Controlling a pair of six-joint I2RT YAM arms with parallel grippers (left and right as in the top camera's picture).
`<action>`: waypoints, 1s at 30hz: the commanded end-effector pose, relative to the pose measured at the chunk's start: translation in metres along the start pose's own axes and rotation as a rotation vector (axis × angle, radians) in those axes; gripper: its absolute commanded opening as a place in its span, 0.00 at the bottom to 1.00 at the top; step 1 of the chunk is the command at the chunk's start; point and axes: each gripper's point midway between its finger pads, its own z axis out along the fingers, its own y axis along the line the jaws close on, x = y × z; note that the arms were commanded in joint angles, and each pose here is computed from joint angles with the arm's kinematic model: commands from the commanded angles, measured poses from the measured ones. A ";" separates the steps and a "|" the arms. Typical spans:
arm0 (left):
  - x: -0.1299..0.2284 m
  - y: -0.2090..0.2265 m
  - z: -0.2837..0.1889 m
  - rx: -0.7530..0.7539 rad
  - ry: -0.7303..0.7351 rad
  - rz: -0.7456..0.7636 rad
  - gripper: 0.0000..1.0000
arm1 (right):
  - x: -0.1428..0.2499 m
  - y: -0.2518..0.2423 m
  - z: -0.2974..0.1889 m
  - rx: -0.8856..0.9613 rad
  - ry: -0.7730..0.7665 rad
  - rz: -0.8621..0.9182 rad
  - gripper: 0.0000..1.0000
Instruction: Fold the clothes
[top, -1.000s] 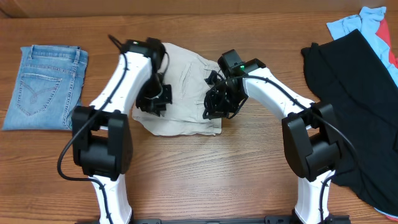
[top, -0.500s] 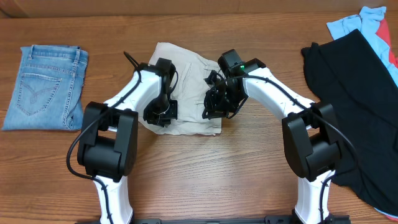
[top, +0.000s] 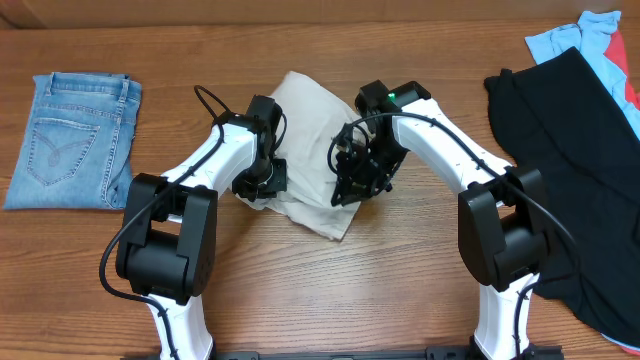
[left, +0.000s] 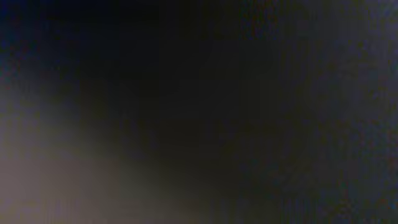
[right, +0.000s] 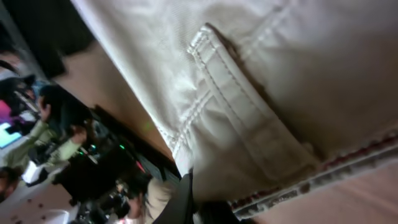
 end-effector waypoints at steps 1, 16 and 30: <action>0.005 0.011 0.031 -0.050 0.034 -0.030 0.13 | 0.005 -0.019 -0.004 0.126 0.002 -0.023 0.05; -0.017 -0.009 0.013 0.031 -0.016 -0.027 0.16 | 0.020 0.012 0.027 0.107 0.058 -0.112 0.09; -0.039 -0.016 -0.040 0.042 -0.051 -0.015 0.21 | 0.034 0.037 0.055 0.134 0.085 -0.131 0.19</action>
